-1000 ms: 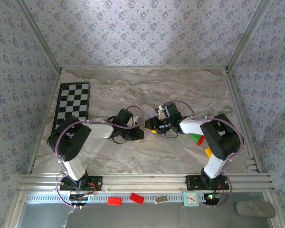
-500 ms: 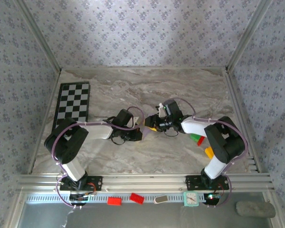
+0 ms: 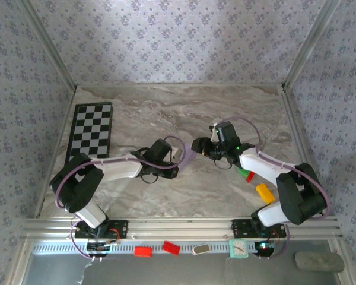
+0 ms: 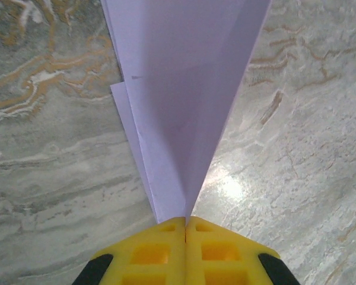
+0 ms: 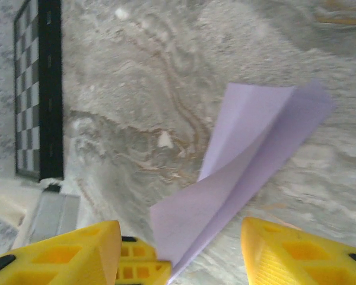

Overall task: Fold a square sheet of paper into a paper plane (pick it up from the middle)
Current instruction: Fold the wing for the fifth time at the center of the table.

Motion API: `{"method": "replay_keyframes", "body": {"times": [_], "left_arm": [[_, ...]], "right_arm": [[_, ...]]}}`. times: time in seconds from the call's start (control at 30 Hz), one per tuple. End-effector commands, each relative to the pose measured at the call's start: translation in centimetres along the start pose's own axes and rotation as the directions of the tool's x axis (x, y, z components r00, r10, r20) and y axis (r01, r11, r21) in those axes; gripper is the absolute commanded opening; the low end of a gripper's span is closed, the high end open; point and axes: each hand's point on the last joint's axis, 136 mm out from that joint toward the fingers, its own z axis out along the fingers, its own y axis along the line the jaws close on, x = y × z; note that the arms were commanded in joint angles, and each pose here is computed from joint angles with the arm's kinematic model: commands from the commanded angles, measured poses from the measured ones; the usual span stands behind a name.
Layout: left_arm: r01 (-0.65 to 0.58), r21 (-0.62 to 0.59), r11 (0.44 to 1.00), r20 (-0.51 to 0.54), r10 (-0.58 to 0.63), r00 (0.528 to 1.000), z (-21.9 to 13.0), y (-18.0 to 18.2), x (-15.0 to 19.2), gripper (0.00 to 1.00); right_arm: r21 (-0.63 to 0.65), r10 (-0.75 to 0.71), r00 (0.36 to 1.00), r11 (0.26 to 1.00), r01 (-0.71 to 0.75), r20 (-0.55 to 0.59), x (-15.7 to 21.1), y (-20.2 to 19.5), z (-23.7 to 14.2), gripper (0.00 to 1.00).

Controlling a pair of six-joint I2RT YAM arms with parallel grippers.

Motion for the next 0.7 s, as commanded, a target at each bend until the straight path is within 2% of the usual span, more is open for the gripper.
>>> {"method": "replay_keyframes", "body": {"times": [0.0,0.33,0.67], "left_arm": [[-0.037,-0.043,0.998,-0.007,0.037,0.999,0.2,0.2,-0.1,0.0],[-0.022,-0.015,1.0,-0.026,0.022,0.999,1.4,-0.6,0.3,0.0],[0.04,0.039,0.998,-0.045,-0.039,0.998,1.6,-0.9,0.3,0.0]], "right_arm": [[0.09,0.026,0.999,0.996,-0.029,0.029,0.0,-2.2,-0.8,0.57],[0.103,0.065,0.996,0.992,-0.072,0.065,-0.4,-3.2,-1.7,0.58],[0.065,0.039,0.998,0.997,-0.042,0.048,-0.2,-2.5,-1.7,0.58]]}}
